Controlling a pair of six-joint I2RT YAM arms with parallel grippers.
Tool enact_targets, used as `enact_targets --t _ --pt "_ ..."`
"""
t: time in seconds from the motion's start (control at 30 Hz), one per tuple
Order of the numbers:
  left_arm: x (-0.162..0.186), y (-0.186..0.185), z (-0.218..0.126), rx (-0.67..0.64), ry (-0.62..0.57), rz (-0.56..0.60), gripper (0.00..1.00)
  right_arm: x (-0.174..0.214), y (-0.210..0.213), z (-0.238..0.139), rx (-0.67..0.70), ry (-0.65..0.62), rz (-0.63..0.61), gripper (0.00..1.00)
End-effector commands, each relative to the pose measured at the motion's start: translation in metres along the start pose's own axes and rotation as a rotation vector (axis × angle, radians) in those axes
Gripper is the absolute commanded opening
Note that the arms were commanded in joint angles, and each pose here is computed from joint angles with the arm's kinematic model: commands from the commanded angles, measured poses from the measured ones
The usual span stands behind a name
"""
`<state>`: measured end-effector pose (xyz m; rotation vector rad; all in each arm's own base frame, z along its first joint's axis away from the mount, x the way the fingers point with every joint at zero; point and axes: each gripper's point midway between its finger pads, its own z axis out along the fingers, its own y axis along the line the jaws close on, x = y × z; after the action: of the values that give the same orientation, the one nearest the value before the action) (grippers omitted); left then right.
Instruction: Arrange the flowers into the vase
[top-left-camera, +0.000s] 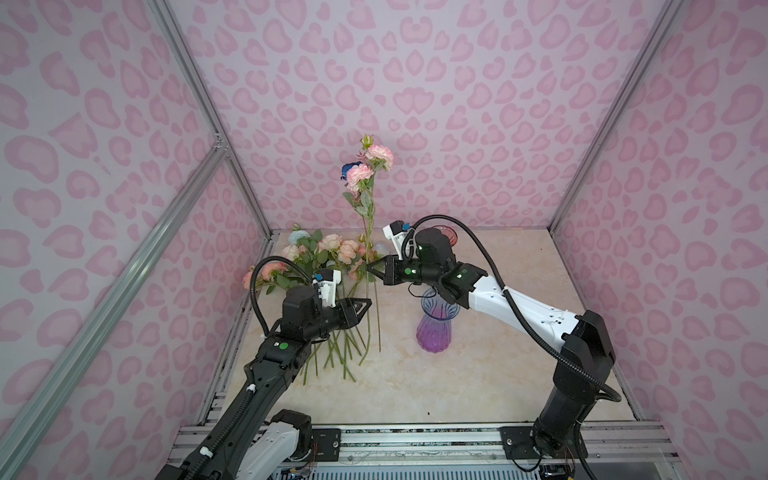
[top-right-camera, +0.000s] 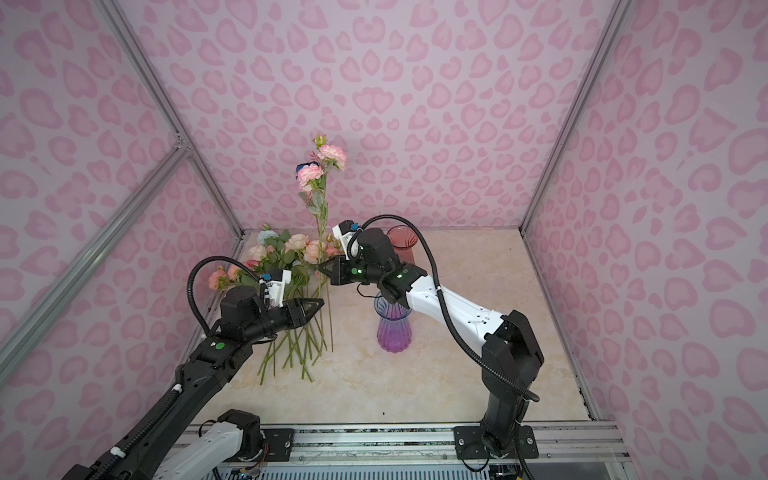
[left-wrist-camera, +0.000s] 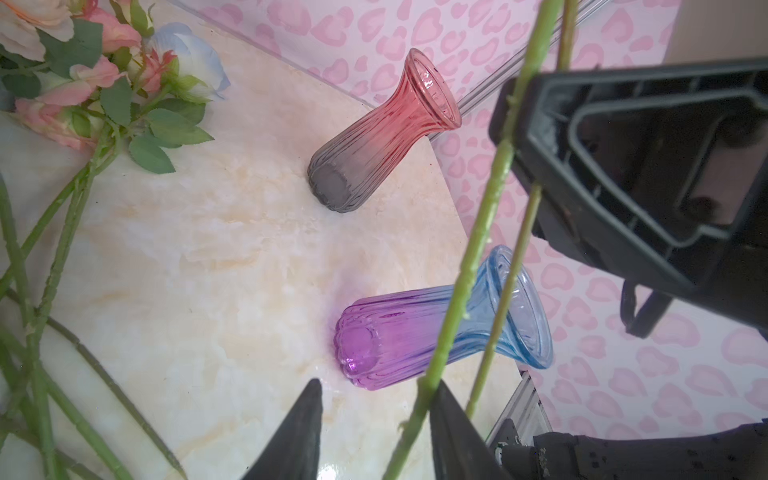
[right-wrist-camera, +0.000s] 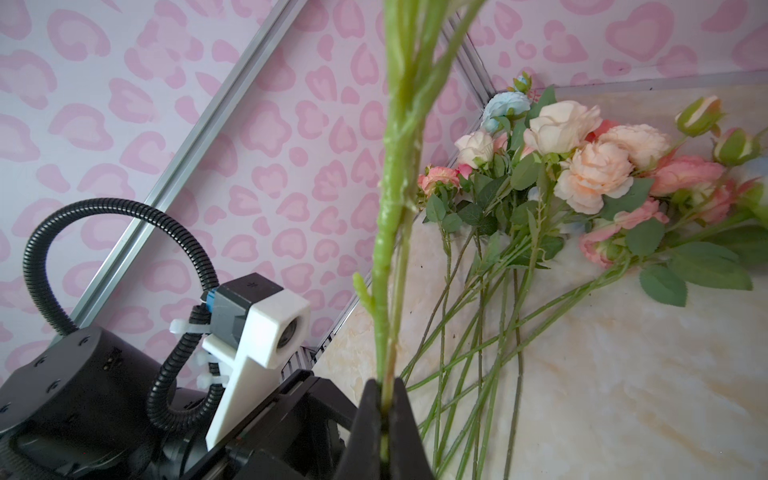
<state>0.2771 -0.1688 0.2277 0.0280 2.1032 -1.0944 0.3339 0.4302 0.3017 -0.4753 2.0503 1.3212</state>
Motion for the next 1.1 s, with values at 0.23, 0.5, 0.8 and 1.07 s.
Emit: enact_targets --t 0.23,0.5,0.8,1.07 --pt "-0.018 -0.027 0.004 0.109 -0.056 0.056 0.24 -0.002 0.005 0.002 -0.040 -0.016 0.003 0.00" --pt "-0.017 -0.032 0.009 0.118 -0.049 0.074 0.04 -0.002 0.001 0.006 -0.035 -0.016 0.010 0.00" --pt "-0.040 -0.026 -0.014 -0.007 -0.191 0.086 0.04 -0.015 -0.021 -0.012 0.030 -0.042 0.011 0.00" --pt "-0.068 -0.054 -0.040 0.017 -0.298 0.125 0.04 -0.013 -0.054 -0.023 0.180 -0.019 -0.008 0.00"
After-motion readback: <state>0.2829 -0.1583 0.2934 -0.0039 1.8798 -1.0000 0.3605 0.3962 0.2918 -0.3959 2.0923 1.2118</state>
